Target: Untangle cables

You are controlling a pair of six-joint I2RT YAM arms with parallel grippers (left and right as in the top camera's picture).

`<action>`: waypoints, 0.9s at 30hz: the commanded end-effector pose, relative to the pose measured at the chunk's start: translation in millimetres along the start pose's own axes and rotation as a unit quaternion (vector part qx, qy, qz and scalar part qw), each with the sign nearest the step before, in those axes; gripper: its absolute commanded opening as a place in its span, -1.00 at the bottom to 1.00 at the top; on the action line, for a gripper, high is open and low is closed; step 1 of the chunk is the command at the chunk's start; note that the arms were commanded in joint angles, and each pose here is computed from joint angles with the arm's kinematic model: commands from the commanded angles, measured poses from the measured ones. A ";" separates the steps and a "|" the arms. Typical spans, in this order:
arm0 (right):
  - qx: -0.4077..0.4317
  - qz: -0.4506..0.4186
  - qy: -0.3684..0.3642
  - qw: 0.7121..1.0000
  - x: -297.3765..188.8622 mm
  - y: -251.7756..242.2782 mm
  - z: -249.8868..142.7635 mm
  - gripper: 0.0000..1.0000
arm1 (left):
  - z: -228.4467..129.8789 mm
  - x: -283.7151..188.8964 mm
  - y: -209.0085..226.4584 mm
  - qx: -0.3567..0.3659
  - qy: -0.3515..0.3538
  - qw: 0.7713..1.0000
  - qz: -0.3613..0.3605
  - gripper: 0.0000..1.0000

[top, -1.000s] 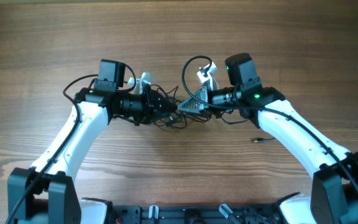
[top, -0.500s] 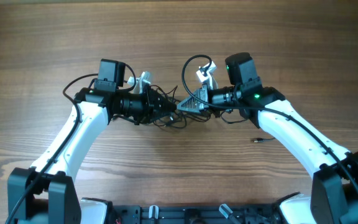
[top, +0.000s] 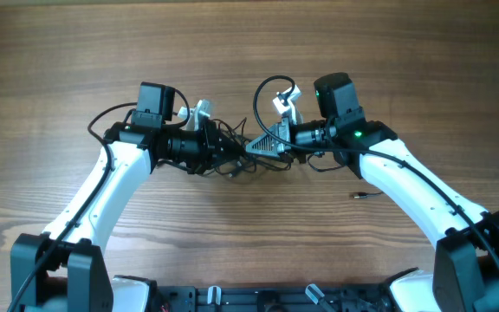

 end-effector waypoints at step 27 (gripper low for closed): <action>0.044 -0.164 -0.103 0.980 -9.1 -42.1 11.2 -0.92 | 10.1 -16.7 8.9 -0.007 -0.026 1.000 0.003 -0.92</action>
Point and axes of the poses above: each gripper's point midway between its finger pads, its own x axis out along the fingers, its own y axis along the line the jaws close on, z = x × y, the point moved 6 cm from there along -x, back along the fingers, and after that the axes turned 5 degrees about x, right-handed, at the moved point
